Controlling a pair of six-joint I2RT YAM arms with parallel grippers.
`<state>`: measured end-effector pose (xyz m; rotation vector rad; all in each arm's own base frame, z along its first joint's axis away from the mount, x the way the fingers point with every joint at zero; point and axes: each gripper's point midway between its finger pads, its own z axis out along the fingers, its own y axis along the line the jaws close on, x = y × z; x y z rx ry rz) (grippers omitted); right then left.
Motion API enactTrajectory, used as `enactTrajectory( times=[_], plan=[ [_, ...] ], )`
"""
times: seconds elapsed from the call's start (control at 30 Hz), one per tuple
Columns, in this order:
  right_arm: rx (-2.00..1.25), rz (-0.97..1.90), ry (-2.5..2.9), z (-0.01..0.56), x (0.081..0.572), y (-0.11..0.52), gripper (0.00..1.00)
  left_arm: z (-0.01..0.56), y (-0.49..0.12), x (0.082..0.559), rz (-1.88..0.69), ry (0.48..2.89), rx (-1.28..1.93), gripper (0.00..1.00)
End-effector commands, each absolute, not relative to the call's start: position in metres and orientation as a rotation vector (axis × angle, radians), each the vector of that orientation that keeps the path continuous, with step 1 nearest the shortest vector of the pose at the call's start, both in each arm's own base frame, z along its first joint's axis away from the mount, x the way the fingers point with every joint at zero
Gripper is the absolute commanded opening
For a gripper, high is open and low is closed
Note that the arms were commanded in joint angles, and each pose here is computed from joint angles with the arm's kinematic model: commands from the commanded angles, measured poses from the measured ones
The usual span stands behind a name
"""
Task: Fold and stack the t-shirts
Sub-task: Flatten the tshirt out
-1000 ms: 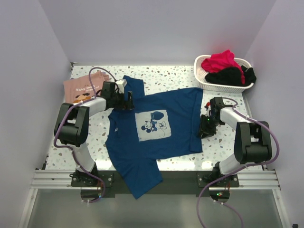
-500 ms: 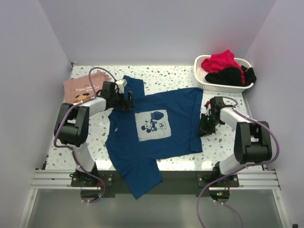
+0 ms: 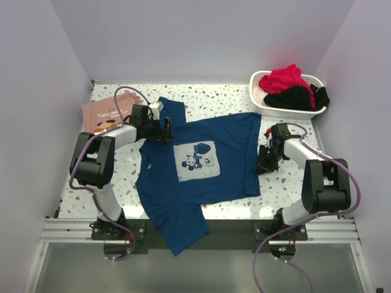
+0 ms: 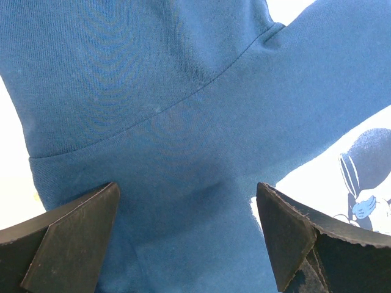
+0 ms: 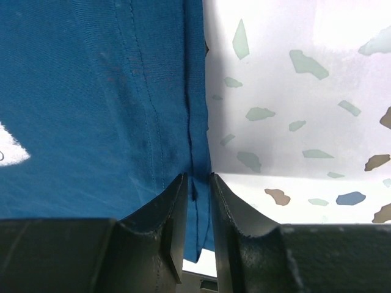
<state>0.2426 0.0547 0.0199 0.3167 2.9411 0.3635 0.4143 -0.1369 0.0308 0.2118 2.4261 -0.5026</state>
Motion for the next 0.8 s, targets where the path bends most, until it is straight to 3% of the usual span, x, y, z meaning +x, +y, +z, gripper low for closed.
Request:
enactTrajectory(
  times=[0.0,0.3,0.6,0.77],
  plan=[
    [0.306,0.349,2.875,0.0354,0.2568,0.0519,0.25,-0.0085,-0.1268,0.3875,-0.499,2.582,0.175,1.00],
    [0.299,0.392,2.887,0.0301,0.2545,0.0569,0.21,-0.0107,-0.1273,0.3862,-0.505,2.586,0.176,1.00],
    [0.289,0.423,2.880,0.0321,0.2571,0.0604,0.01,-0.0120,-0.1275,0.3858,-0.506,2.587,0.178,1.00],
    [0.285,0.401,2.888,0.0315,0.2576,0.0579,0.00,-0.0136,-0.1285,0.3849,-0.511,2.592,0.179,1.00]
  ],
)
